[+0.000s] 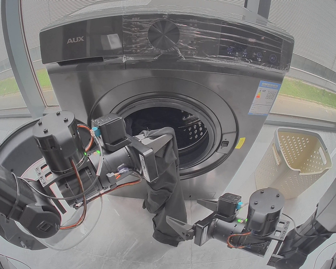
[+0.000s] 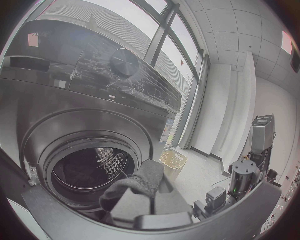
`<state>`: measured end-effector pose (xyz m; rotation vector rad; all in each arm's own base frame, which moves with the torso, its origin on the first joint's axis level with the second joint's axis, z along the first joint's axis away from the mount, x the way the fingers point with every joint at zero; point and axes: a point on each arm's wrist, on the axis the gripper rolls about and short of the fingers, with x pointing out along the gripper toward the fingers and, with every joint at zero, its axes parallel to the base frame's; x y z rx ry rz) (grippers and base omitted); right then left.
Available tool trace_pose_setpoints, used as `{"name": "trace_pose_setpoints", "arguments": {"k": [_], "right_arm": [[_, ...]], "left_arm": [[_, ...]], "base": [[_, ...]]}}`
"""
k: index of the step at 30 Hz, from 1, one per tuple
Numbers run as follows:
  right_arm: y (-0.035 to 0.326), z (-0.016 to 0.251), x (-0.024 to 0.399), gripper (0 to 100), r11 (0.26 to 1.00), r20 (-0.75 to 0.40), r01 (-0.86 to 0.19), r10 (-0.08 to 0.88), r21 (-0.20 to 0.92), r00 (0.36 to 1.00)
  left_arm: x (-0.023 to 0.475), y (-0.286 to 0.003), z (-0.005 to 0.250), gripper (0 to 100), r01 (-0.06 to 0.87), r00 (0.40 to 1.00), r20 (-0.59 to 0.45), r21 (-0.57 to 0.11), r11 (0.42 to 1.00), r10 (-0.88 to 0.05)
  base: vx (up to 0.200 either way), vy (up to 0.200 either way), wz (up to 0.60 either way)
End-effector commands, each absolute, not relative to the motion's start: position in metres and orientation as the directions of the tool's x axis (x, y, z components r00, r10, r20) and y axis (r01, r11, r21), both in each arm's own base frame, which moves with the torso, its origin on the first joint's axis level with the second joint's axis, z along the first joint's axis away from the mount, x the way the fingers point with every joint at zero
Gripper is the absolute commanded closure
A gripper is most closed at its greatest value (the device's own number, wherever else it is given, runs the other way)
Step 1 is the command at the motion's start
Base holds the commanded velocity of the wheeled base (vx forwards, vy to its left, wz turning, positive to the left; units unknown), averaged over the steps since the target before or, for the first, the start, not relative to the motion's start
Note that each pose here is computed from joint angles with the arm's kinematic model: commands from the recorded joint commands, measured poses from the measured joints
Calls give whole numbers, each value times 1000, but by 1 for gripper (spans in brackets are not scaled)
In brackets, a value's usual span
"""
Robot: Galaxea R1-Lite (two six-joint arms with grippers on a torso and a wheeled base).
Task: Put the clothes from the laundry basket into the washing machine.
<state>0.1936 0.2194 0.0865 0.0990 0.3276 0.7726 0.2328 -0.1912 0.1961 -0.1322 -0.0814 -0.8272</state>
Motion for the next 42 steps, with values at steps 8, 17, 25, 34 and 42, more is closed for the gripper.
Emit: {"name": "trace_pose_setpoints", "arguments": {"k": [8, 17, 25, 34, 42], "right_arm": [[251, 52, 198, 0, 680, -306, -699, 729, 222, 612], [271, 33, 221, 0, 695, -305, -676, 717, 245, 627], [279, 20, 238, 0, 710, -300, -660, 703, 245, 645], [289, 16, 264, 0, 722, -253, -645, 692, 251, 676], [295, 8, 277, 0, 734, -234, -630, 678, 252, 697]], "left_arm": [[239, -196, 194, 100, 736, 677, 123, -84, 672, -726], [238, -195, 194, 100, 724, 689, 123, -85, 684, -714], [238, -195, 194, 100, 720, 694, 122, -86, 689, -710], [236, -194, 194, 100, 718, 696, 122, -88, 691, -708], [235, -193, 195, 100, 719, 694, 125, -90, 689, -709]], "base": [[0, 0, 0], [0, 0, 0], [0, 0, 0], [0, 0, 0], [0, 0, 0]]}}
